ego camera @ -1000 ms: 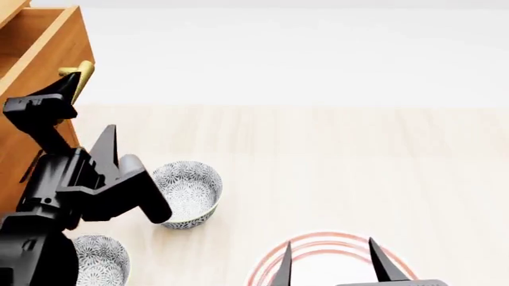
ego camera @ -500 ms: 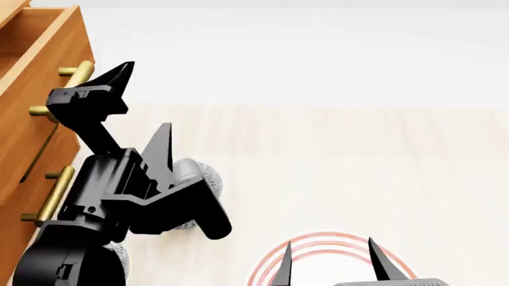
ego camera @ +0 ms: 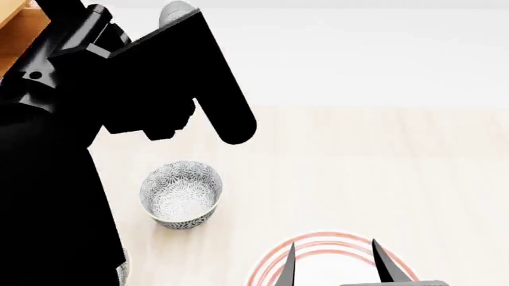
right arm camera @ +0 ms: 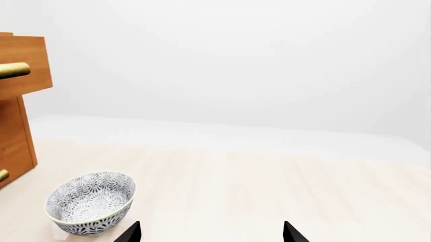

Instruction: Open the top drawer of the cabinet.

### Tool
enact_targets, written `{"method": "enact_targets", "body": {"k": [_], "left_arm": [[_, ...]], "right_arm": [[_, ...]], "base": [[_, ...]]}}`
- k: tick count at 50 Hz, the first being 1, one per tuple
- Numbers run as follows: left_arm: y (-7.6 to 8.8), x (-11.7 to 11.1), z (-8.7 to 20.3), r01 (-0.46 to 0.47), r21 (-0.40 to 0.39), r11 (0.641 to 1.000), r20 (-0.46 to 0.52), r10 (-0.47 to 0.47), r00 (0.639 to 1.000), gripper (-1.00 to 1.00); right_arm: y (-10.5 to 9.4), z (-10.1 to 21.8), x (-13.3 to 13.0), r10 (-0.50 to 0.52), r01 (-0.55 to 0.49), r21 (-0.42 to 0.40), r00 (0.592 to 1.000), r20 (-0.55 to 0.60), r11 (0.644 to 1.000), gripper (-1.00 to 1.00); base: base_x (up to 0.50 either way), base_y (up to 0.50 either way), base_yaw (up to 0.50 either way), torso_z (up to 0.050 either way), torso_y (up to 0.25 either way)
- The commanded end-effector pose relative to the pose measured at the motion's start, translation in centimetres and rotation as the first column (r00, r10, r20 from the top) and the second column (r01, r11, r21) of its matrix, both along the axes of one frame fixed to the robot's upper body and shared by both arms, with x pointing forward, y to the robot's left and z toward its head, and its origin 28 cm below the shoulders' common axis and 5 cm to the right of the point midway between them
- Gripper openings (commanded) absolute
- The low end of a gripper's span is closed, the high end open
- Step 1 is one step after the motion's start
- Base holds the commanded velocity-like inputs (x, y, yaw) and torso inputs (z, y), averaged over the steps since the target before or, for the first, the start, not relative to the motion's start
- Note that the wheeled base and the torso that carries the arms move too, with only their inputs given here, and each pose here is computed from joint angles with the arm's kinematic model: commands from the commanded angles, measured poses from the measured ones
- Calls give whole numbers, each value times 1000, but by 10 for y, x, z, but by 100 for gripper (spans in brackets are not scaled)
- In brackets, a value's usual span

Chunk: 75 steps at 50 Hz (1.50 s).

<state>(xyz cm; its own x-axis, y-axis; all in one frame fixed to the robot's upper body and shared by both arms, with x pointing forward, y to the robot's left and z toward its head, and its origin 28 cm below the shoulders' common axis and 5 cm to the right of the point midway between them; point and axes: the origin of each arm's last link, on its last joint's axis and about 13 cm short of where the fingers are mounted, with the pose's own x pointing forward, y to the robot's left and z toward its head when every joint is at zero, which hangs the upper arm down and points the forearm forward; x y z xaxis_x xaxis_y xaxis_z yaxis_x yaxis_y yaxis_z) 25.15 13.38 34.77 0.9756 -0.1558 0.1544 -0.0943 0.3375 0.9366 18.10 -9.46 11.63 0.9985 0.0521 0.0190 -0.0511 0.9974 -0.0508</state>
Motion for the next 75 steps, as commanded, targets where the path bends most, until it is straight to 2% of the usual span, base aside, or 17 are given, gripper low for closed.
{"method": "enact_targets", "body": {"k": [1,3,5,8,10,13,22,23,32,35,36,44,56,64,66,67,75], "left_arm": [[4,-22,55,73,-150,986,-105,-89,990,100],[9,-23,66,77,-178,981,-113,-98,989,100],[15,-25,84,88,-261,961,-163,-134,977,100],[21,-22,100,93,-332,939,-211,-170,963,100],[34,-21,116,89,-426,900,-218,-197,956,100],[47,-9,126,85,-515,853,-304,-274,912,100],[66,14,128,-3,-630,777,-414,-333,847,100],[72,18,128,-28,-662,749,-431,-350,832,100],[79,36,115,-138,-686,714,-492,-316,811,100],[80,47,112,-173,-702,691,-508,-315,802,100],[81,50,111,-173,-711,682,-516,-338,787,100],[71,74,98,-275,-725,632,-556,-300,775,100],[82,78,95,-341,-756,558,-559,-282,780,100],[91,77,89,-380,-746,547,-568,-225,792,100],[93,77,87,-388,-748,539,-569,-217,793,100],[95,78,86,-395,-761,515,-569,-237,787,100],[98,82,75,-421,-751,509,-580,-205,788,100]], "right_arm": [[-1,1,-1,-3,3,-4,1000,2,1000,100],[-1,2,-1,-3,3,-4,1000,4,1000,100],[-1,2,-1,-3,3,-5,1000,4,1000,100],[-1,3,-1,-4,4,-5,1000,4,1000,100],[-1,2,0,-4,4,-4,1000,3,1000,100],[0,1,1,-3,3,-3,1000,1,1000,100],[3,1,3,8,-8,-3,1000,-3,1000,100],[2,1,3,4,-4,-8,1000,-2,1000,100],[2,-1,5,-4,4,-8,1000,-9,1000,100],[3,-1,4,-2,2,-9,1000,-8,1000,100],[3,-1,4,-3,3,-13,1000,-7,1000,100],[2,-2,3,-7,7,-13,1000,-9,1000,100],[2,-5,4,-6,6,-8,1000,-15,1000,100],[2,-6,4,-3,3,-7,1000,-15,1000,100],[2,-7,3,-3,3,-8,1000,-14,1000,100],[2,-5,3,-3,3,-8,1000,-14,1000,100],[3,-4,2,-3,3,-12,1000,-11,1000,100]], "base": [[0,0,0,0,0],[0,0,0,0,0],[0,0,0,0,0],[0,0,0,0,0],[0,0,0,0,0],[0,0,0,0,0],[0,0,0,0,0],[0,0,0,0,0],[0,0,0,0,0],[0,0,0,0,0],[0,0,0,0,0],[0,0,0,0,0],[0,0,0,0,0],[0,0,0,0,0],[0,0,0,0,0],[0,0,0,0,0],[0,0,0,0,0]]}}
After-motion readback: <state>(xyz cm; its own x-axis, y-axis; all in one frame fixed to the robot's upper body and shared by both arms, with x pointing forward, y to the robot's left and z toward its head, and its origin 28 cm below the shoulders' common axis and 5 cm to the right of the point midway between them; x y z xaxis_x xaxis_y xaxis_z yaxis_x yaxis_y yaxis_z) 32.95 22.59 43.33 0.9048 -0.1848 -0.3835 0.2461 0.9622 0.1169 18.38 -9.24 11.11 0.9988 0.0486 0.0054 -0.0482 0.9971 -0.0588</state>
